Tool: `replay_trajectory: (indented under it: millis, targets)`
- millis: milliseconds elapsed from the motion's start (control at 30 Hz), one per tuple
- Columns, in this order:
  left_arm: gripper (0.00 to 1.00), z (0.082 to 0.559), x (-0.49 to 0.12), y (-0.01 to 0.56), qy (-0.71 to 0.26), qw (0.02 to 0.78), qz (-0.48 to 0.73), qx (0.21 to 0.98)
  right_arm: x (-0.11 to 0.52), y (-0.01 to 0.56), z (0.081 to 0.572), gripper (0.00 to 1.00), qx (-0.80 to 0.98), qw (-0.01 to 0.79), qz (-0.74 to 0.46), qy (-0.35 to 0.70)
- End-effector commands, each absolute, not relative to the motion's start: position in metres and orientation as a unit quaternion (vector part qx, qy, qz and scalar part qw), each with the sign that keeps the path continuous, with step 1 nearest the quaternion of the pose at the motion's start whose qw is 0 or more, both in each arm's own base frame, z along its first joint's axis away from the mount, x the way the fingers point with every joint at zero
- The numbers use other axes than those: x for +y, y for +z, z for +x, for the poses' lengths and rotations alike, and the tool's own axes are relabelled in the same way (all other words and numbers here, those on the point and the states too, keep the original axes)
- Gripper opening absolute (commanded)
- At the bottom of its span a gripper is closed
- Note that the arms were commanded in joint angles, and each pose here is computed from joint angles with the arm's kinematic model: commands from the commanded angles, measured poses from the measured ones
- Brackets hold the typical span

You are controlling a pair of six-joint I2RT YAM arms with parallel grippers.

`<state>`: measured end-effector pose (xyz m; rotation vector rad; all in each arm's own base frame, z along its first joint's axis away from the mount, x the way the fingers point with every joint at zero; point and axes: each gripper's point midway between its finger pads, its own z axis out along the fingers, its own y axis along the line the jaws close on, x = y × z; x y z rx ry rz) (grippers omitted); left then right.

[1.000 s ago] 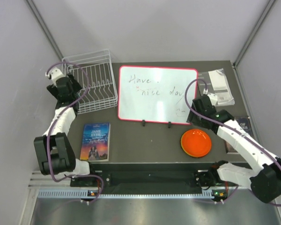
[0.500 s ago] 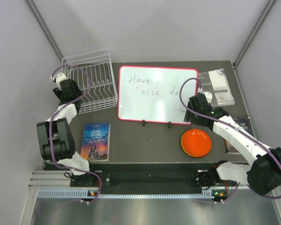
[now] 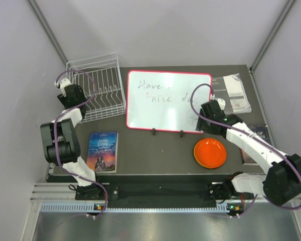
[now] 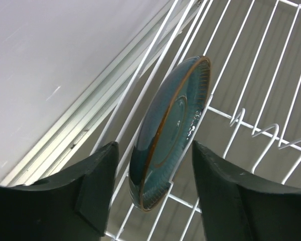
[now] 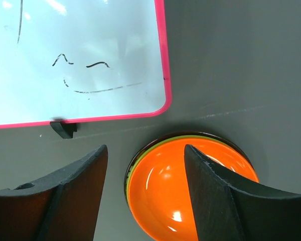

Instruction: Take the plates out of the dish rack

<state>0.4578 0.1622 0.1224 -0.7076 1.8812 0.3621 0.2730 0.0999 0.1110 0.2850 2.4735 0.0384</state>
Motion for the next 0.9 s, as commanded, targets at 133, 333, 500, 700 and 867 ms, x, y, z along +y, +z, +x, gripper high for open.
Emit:
replay_trajectory:
  millis: [133, 333, 500, 700, 867]
  targets:
    - [0.45, 0.472, 0.175, 0.143, 0.154, 0.554, -0.302, 0.76, 0.108, 0.125, 0.29, 0.63, 0.931, 0.341, 0.12, 0.038]
    - [0.45, 0.473, 0.178, 0.133, 0.159, 0.546, -0.304, 0.764, 0.108, 0.123, 0.289, 0.63, 0.932, 0.339, 0.121, 0.038]
    - [0.37, 0.474, 0.18, 0.128, 0.165, 0.54, -0.302, 0.768, 0.109, 0.121, 0.291, 0.63, 0.934, 0.335, 0.121, 0.037]
    - [0.0, 0.474, 0.178, 0.126, 0.165, 0.537, -0.296, 0.773, 0.111, 0.118, 0.291, 0.63, 0.935, 0.33, 0.119, 0.038]
    - [0.0, 0.473, 0.174, 0.137, 0.154, 0.547, -0.285, 0.772, 0.111, 0.119, 0.291, 0.63, 0.935, 0.331, 0.119, 0.039]
